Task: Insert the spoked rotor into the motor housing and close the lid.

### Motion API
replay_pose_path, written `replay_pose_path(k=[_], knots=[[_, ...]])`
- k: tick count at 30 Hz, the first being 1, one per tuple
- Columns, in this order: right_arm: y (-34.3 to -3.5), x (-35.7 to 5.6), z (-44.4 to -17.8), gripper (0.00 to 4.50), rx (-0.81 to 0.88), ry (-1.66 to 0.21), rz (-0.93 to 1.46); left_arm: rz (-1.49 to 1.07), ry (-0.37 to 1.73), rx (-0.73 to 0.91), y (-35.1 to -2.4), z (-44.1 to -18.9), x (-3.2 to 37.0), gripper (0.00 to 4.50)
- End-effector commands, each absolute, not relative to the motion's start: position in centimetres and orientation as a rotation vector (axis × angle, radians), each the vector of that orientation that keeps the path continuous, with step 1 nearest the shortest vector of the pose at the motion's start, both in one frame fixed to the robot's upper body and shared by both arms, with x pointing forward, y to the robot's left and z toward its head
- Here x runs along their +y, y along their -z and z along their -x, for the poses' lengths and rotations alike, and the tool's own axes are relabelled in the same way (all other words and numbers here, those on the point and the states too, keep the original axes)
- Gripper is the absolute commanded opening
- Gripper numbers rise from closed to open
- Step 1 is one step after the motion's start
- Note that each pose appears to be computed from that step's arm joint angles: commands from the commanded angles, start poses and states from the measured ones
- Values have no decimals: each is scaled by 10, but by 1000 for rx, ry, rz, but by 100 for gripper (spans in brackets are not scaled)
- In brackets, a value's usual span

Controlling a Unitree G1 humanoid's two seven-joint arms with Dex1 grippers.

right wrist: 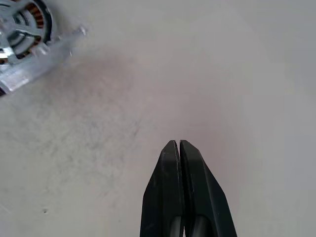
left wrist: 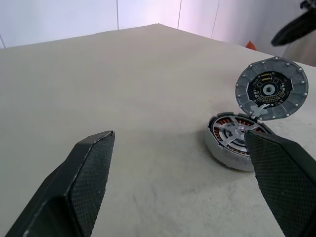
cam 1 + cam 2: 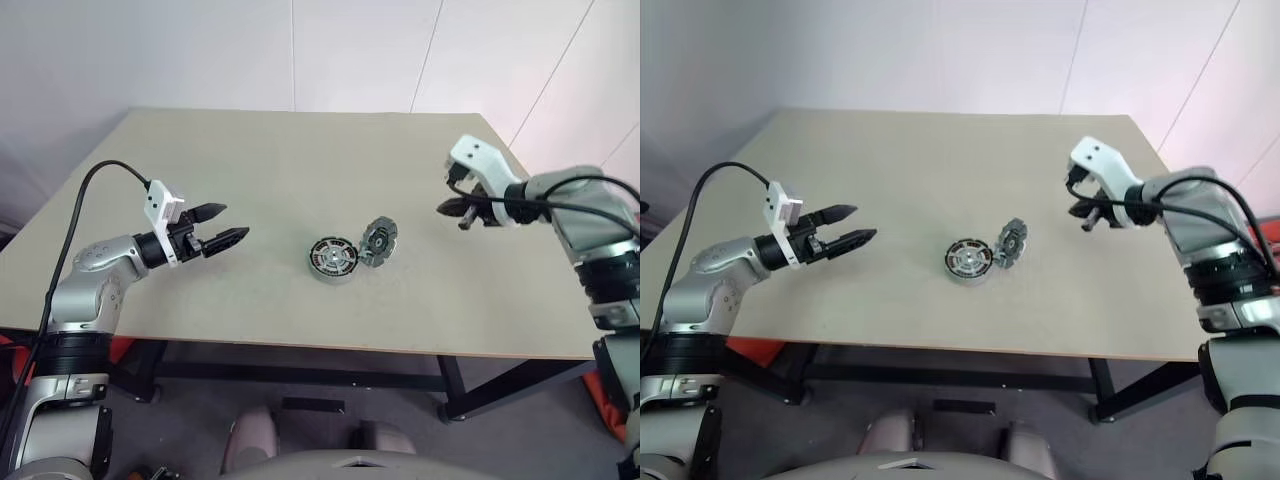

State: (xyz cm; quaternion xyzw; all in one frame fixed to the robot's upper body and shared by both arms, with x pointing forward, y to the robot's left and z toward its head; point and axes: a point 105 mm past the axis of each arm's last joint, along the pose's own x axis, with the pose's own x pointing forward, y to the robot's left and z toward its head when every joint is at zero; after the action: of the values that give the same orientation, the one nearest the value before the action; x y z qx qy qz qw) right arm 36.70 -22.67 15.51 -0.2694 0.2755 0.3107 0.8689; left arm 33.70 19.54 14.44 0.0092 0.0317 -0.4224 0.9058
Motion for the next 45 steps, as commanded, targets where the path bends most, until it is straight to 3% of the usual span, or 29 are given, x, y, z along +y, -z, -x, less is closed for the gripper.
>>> replay_pose_path(k=[1, 13, 33, 45], knots=[[-169, -215, -363, 3, 485, -632, 546, -57, 869, 50, -148, -338, 198, 450], [-145, -170, -348, 3, 484, -725, 487, -79, 864, 73, -141, -339, 201, 450], [-163, -122, -340, 3, 404, -878, 449, -89, 852, 73, -140, -339, 201, 450], [-150, -89, -341, 3, 373, -937, 447, -91, 854, 69, -141, -341, 200, 450]])
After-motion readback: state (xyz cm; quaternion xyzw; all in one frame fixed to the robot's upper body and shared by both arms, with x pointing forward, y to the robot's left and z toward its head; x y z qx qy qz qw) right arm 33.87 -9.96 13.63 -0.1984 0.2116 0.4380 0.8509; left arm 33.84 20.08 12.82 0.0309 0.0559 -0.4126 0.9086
